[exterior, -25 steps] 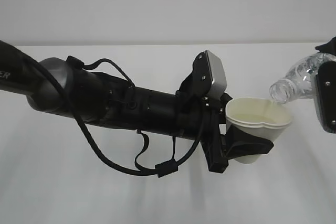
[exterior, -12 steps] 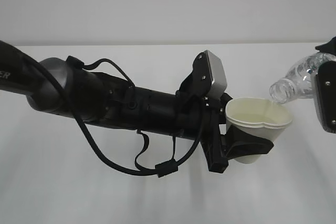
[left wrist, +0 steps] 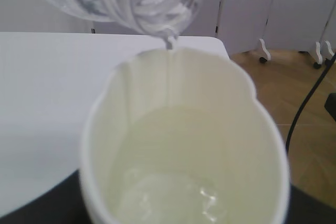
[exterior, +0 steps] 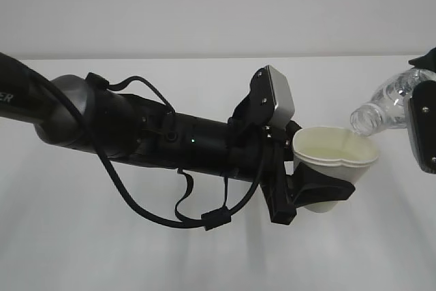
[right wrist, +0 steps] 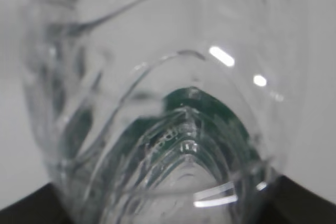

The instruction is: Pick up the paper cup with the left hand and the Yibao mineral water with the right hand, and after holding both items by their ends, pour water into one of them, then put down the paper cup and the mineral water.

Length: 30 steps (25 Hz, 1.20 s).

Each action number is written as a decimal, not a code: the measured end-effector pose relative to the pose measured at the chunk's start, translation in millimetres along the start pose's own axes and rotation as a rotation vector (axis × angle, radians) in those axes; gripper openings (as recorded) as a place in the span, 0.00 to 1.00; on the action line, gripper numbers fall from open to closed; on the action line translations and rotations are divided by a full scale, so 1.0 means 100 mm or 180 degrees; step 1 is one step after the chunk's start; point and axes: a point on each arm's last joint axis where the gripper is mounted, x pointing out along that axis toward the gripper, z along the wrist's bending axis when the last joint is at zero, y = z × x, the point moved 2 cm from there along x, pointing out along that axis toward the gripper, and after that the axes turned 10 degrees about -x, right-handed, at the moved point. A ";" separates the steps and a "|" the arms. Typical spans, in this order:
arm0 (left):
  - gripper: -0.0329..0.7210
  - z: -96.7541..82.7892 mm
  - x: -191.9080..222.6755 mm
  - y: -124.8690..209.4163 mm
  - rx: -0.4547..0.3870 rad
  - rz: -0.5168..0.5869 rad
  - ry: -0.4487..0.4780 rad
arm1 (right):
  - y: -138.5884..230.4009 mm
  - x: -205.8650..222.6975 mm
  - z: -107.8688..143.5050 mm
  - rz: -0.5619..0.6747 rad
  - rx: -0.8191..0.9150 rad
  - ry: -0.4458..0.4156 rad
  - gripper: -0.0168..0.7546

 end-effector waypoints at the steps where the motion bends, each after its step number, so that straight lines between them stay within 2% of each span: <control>1: 0.59 0.00 0.00 0.00 0.0000 0.0000 0.0000 | 0.00 0.00 0.00 0.0000 -0.0015 0.0000 0.61; 30: 0.59 0.00 0.00 0.00 0.0000 0.0000 0.0000 | 0.00 0.00 0.00 0.0000 -0.0038 0.0000 0.61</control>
